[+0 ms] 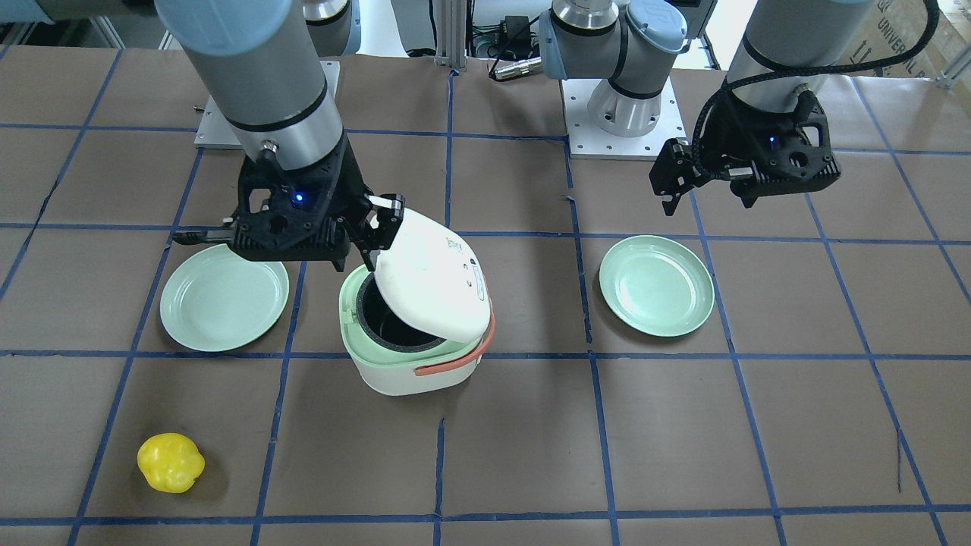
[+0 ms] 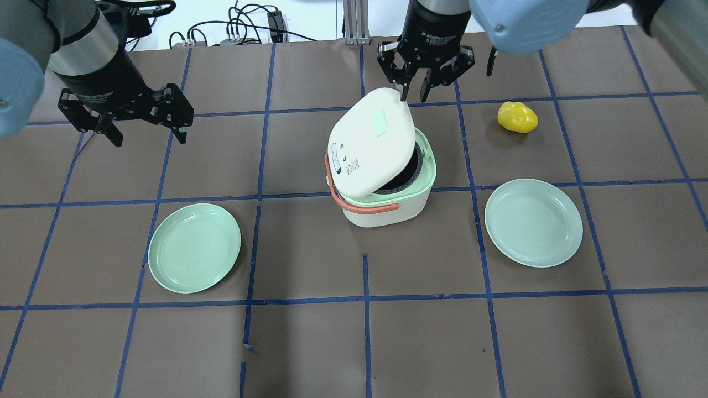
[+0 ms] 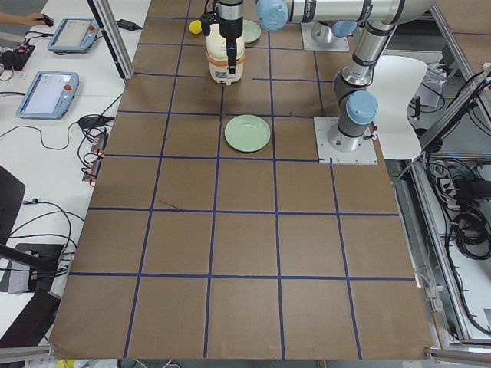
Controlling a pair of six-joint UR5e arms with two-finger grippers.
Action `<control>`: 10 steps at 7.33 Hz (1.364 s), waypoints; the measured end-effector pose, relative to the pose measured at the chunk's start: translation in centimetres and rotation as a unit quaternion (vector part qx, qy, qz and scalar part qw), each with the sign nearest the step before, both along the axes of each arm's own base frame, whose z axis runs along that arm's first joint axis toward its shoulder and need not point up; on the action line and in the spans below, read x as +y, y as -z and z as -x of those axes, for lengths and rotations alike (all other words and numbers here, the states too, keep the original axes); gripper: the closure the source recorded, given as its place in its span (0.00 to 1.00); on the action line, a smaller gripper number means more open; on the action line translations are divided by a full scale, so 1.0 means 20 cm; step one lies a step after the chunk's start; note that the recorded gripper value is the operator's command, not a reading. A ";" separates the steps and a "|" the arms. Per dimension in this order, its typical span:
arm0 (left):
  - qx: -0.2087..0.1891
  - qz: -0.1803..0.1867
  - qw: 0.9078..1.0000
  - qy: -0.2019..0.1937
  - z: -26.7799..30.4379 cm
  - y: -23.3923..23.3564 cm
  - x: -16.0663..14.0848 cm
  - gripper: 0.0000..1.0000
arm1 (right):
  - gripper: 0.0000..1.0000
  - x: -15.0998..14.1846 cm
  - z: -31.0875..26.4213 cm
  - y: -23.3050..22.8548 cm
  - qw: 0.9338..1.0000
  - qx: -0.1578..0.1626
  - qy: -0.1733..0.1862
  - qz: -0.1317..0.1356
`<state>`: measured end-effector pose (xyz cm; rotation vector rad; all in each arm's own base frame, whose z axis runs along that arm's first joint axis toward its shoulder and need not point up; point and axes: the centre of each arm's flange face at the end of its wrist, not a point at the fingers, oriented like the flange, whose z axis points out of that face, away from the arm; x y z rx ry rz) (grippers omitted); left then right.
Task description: Press rice cooker button
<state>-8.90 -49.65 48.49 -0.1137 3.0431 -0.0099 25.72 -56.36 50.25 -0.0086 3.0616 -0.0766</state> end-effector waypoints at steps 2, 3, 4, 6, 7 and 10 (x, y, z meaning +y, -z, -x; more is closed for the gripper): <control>0.000 0.000 1.000 0.000 0.00 0.00 0.00 0.00 | 0.00 0.03 0.20 -0.18 0.998 0.041 -0.040 0.004; 0.000 0.000 1.000 0.000 0.00 0.00 0.00 0.00 | 0.00 0.06 0.34 -0.20 0.998 0.048 -0.048 -0.014; 0.000 0.000 1.000 0.000 0.00 0.00 0.00 0.00 | 0.00 0.11 0.46 -0.20 0.997 0.049 -0.049 -0.028; 0.000 0.000 1.000 0.000 0.00 0.00 0.00 0.00 | 0.00 0.19 0.62 -0.14 0.997 0.049 -0.037 -0.048; 0.000 0.000 1.000 0.000 0.00 0.00 0.00 0.00 | 0.00 0.22 0.65 -0.11 0.997 0.049 -0.036 -0.053; 0.000 0.000 1.000 0.000 0.00 0.00 0.00 0.00 | 0.00 0.26 0.65 -0.07 0.997 0.043 -0.036 -0.060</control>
